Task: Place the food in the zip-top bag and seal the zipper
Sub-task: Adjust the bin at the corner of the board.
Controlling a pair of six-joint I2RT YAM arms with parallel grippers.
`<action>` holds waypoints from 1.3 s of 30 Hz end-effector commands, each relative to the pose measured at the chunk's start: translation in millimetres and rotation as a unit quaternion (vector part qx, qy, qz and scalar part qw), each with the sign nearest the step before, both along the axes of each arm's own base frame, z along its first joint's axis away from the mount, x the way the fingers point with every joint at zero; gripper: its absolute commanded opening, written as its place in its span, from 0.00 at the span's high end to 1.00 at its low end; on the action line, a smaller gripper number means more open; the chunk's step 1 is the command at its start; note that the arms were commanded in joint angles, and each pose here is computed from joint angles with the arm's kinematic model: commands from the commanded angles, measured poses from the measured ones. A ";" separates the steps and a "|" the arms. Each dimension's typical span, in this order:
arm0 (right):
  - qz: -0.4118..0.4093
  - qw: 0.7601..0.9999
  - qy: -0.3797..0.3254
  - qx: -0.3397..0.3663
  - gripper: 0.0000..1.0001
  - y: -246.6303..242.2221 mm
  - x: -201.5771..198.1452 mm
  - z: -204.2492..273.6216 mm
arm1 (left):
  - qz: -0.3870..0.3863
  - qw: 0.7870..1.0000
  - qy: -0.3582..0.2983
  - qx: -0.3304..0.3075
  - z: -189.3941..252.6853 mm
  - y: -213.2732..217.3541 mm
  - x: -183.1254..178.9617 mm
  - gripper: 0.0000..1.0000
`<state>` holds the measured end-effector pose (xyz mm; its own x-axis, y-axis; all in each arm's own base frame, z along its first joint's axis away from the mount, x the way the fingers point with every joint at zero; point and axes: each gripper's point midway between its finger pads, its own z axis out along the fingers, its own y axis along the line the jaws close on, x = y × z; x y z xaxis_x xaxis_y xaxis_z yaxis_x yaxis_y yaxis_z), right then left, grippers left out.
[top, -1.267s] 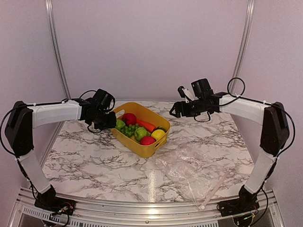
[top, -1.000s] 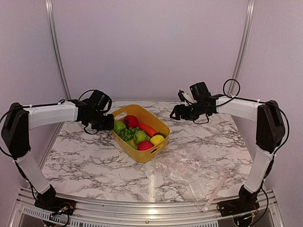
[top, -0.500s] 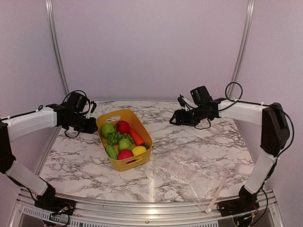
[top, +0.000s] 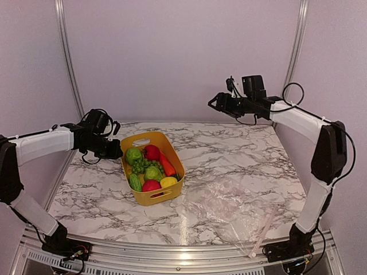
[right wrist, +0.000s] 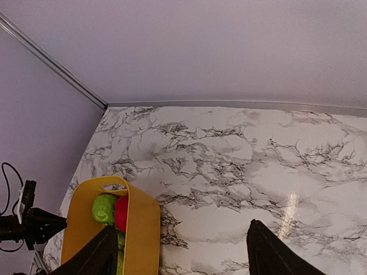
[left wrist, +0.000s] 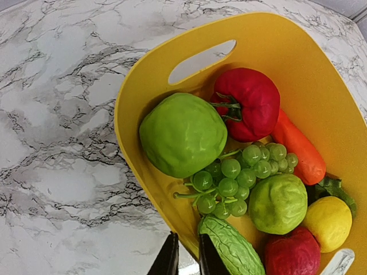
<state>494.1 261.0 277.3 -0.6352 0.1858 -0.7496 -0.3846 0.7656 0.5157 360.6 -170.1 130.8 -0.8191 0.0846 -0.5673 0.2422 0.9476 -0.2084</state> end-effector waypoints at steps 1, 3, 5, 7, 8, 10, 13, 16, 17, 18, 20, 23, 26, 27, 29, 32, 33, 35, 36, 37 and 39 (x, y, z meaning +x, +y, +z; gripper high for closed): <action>0.040 0.999 0.023 -0.026 0.26 -2.1 -49.1 0.2 | 0.013 1.000 0.023 0.006 -10.0 2.3 -7.5 0.88; 0.044 0.998 0.038 -0.039 0.26 -11.4 -75.3 -11.2 | 0.001 1.000 0.020 0.009 -12.6 1.0 -8.7 0.90; 0.049 0.996 0.056 -0.049 0.26 -19.7 -102.0 -22.1 | -0.019 1.000 0.014 0.018 -12.7 -0.2 -9.2 0.93; 0.056 0.994 0.074 -0.056 0.26 -25.1 -127.3 -33.5 | -0.051 0.998 0.005 0.031 -10.4 -2.2 -10.0 0.97; 0.062 0.993 0.080 -0.058 0.26 -24.3 -139.7 -38.0 | -0.070 0.997 0.000 0.040 -9.4 -2.7 -10.9 0.98; 0.063 0.993 0.087 -0.058 0.26 -29.4 -159.2 -42.2 | -0.106 0.992 -0.005 0.060 -8.9 -2.5 -14.7 1.00; 0.061 0.991 0.101 -0.061 0.26 -36.2 -175.0 -54.3 | -0.124 0.990 -0.011 0.070 -9.4 -0.6 -18.7 1.00; 0.072 0.988 0.115 -0.068 0.25 -35.7 -185.5 -58.2 | -0.109 0.992 0.002 0.065 -10.0 1.5 -23.0 0.98; 0.078 0.987 0.120 -0.071 0.26 -34.8 -190.1 -59.2 | -0.102 0.993 0.003 0.057 -6.9 0.5 -23.7 0.91; 0.081 0.986 0.124 -0.075 0.26 -34.7 -194.6 -60.1 | -0.086 0.995 0.000 0.051 -0.6 1.0 -22.6 0.81; 0.081 0.984 0.138 -0.081 0.26 -37.9 -204.4 -65.1 | -0.034 0.998 -0.009 0.042 14.2 5.7 -17.8 0.65; 0.077 0.982 0.149 -0.084 0.25 -45.9 -217.6 -73.0 | 0.024 1.000 -0.010 0.005 28.4 1.4 -18.0 0.56; 0.070 0.982 0.152 -0.088 0.25 -52.7 -225.0 -82.4 | 0.084 0.996 0.007 -0.020 25.3 -2.0 -22.1 0.55; 0.071 0.982 0.154 -0.087 0.25 -52.9 -226.6 -84.5 | 0.108 0.994 0.019 -0.016 20.1 0.2 -24.5 0.55; 0.074 0.981 0.159 -0.085 0.25 -51.9 -228.1 -87.0 | 0.155 0.987 0.046 0.003 10.0 8.3 -33.2 0.55; 0.075 0.982 0.156 -0.079 0.25 -49.0 -225.3 -85.2 | 0.194 0.979 0.061 0.004 3.2 8.2 -40.9 0.55; 0.075 0.982 0.154 -0.076 0.25 -48.1 -224.2 -83.9 | 0.199 0.978 0.065 0.001 0.3 5.5 -42.8 0.55; 0.076 0.983 0.151 -0.073 0.25 -46.0 -221.8 -82.1 | 0.200 0.977 0.077 0.000 -6.3 0.7 -44.8 0.55; 0.077 0.983 0.151 -0.073 0.25 -45.5 -221.4 -82.2 | 0.199 0.977 0.082 0.002 -9.6 -1.5 -44.6 0.55; 0.078 0.982 0.152 -0.074 0.25 -45.7 -221.5 -83.3 | 0.197 0.977 0.086 0.001 -11.9 -4.1 -44.2 0.55; 0.080 0.982 0.153 -0.081 0.25 -46.9 -222.8 -86.3 | 0.191 0.977 0.093 0.001 -16.5 -8.1 -43.2 0.57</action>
<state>270.5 209.9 189.6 -0.8496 -0.0337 -0.5263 -0.3420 0.7949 0.5012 319.7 -179.7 127.4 -0.8659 -0.2059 -0.4559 -0.1042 0.9656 -0.2382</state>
